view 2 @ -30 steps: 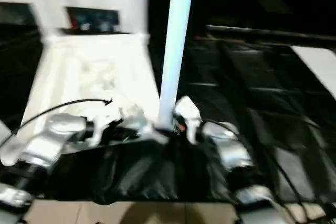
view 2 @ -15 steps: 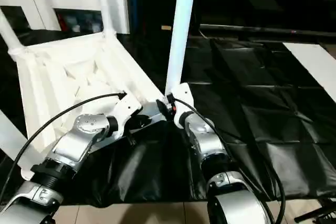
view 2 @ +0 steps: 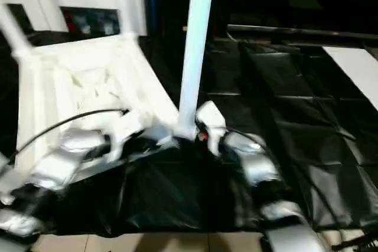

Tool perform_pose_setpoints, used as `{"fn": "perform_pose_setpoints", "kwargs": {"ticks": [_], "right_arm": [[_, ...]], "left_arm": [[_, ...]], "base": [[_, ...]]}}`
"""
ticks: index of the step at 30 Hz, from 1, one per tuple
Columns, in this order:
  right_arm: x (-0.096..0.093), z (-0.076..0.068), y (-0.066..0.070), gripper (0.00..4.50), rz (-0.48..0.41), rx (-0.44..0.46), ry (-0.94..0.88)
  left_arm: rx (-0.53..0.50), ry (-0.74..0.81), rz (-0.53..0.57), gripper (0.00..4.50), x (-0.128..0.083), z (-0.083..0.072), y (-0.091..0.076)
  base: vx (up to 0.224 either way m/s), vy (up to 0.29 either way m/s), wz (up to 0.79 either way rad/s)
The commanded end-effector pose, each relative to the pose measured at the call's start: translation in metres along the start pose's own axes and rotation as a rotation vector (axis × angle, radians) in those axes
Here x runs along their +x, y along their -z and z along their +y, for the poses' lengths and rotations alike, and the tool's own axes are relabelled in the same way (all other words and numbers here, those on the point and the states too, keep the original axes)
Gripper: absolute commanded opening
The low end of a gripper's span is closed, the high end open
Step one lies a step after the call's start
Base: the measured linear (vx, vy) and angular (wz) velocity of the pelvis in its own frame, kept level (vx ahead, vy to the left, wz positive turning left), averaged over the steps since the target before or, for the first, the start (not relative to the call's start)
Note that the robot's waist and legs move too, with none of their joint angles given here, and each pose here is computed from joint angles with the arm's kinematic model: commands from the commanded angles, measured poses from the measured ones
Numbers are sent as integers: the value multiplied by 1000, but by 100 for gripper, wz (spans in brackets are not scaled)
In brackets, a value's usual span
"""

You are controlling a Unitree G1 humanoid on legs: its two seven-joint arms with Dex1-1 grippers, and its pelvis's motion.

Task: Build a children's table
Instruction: Rotate leg to tighten

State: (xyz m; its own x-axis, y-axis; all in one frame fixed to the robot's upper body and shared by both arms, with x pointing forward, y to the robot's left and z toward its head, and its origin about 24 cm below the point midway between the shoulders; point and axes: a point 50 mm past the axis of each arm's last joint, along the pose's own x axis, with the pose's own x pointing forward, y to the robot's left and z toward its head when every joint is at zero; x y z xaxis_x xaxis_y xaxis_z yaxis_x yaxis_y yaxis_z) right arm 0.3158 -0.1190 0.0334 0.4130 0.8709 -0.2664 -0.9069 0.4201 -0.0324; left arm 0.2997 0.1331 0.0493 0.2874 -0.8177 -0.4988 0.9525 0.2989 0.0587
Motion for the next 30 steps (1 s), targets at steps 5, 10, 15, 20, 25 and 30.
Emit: {"fn": "perform_pose_setpoints", "kwargs": {"ticks": [5, 10, 15, 20, 25, 30], "right_arm": [[-1, 24, 1, 363, 40, -55, -304], [-5, 26, 1, 325, 75, -78, -351], [-5, 29, 0, 283, 78, -73, -385], [-6, 32, 1, 264, 82, -66, -403], [2, 28, 4, 263, 46, -35, -261], [27, 17, 10, 261, 47, 57, 72]], "left_arm": [[44, 162, -37, 0, 2, -10, -4], [49, 201, -19, 0, -4, -7, -2], [50, 209, -18, 0, -5, -6, -2], [51, 199, -16, 0, -4, -5, -1], [24, 80, -22, 0, 5, -2, -5], [-18, -38, -28, 0, 29, -5, -13]], "base": [[0, 0, 0], [0, 0, 0], [0, 0, 0], [0, 0, 0], [0, 0, 0], [0, 0, 0]]}}
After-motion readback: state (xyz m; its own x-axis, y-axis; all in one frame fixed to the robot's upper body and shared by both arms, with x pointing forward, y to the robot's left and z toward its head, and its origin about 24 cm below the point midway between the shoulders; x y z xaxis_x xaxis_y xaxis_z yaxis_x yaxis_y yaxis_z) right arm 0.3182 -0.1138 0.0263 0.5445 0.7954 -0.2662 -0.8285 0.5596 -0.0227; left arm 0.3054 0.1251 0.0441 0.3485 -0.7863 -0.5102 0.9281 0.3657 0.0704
